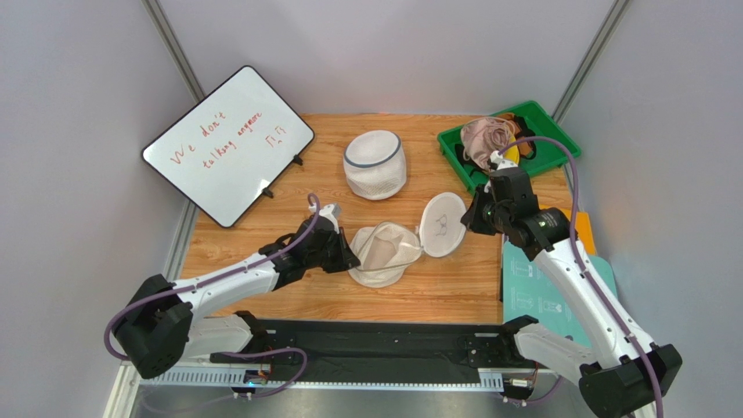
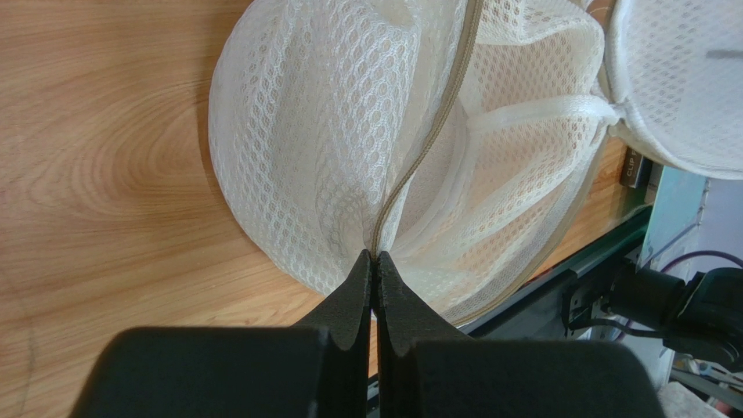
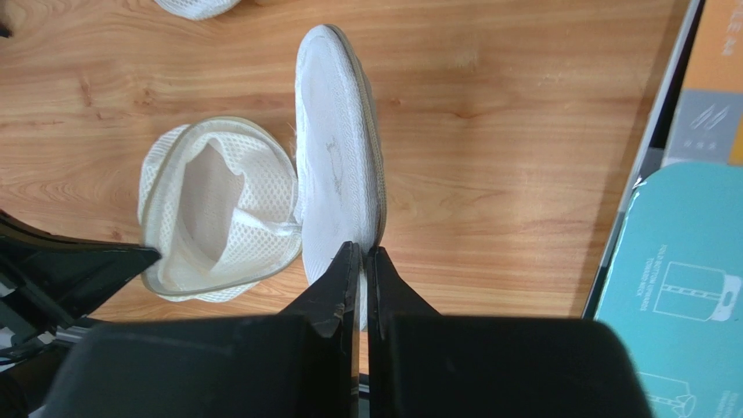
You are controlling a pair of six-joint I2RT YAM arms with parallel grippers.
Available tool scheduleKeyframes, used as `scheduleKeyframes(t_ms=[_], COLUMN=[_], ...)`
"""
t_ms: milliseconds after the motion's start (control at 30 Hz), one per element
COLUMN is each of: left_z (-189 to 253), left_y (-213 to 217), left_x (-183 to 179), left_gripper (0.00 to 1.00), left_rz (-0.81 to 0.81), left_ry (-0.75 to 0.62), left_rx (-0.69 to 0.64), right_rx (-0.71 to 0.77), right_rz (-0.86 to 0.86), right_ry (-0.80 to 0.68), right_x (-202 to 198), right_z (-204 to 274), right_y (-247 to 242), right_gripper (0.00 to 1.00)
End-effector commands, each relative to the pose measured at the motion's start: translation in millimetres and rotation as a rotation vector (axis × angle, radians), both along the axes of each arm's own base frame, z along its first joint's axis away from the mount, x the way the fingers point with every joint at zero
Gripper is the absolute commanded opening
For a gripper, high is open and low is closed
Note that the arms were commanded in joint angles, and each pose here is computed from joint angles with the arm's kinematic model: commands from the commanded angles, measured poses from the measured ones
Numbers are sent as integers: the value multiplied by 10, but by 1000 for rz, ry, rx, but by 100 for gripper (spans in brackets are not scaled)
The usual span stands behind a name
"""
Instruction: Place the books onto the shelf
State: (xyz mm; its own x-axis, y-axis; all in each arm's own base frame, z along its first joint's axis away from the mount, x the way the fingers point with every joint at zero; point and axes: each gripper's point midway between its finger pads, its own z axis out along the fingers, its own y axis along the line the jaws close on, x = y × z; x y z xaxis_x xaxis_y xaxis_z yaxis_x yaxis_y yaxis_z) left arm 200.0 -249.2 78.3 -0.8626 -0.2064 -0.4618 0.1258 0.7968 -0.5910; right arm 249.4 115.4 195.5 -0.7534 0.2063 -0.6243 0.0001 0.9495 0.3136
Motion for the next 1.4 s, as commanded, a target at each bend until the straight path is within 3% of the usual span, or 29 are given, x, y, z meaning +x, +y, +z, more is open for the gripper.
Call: scheduleKeyframes(t_ms=[0,367,667,967,1133,1267,1367], left_z=[252,192,157,244,401,484,528], left_y=[-249,-200,-210,-237,-131,68,253], left_x=[121,122,115,116,83,32,-10], left_gripper=[0,0,0,0,22,51,60], left_rz=[-24,-5,-7,-24,-21,18,71], left_ry=[-54,-54,-48,-83,-123,-150,-166], left_rx=[-75,-64,-69,-101,-86,-45,-19], right_rx=[-74,-53,-207,-230,-307,-332,-328], right_rz=[79,364,582,620,581,566,573], right_ry=[-66,-255,-264,-228,-195,-193,-188], right_x=[3,-183,-441,-419,-373,-352,-353], right_z=[255,626,248,-119,-279,-318,-348], right_y=[61,1183,1877,2170,2062,2017,2052], right_gripper=[0,0,0,0,0,0,0])
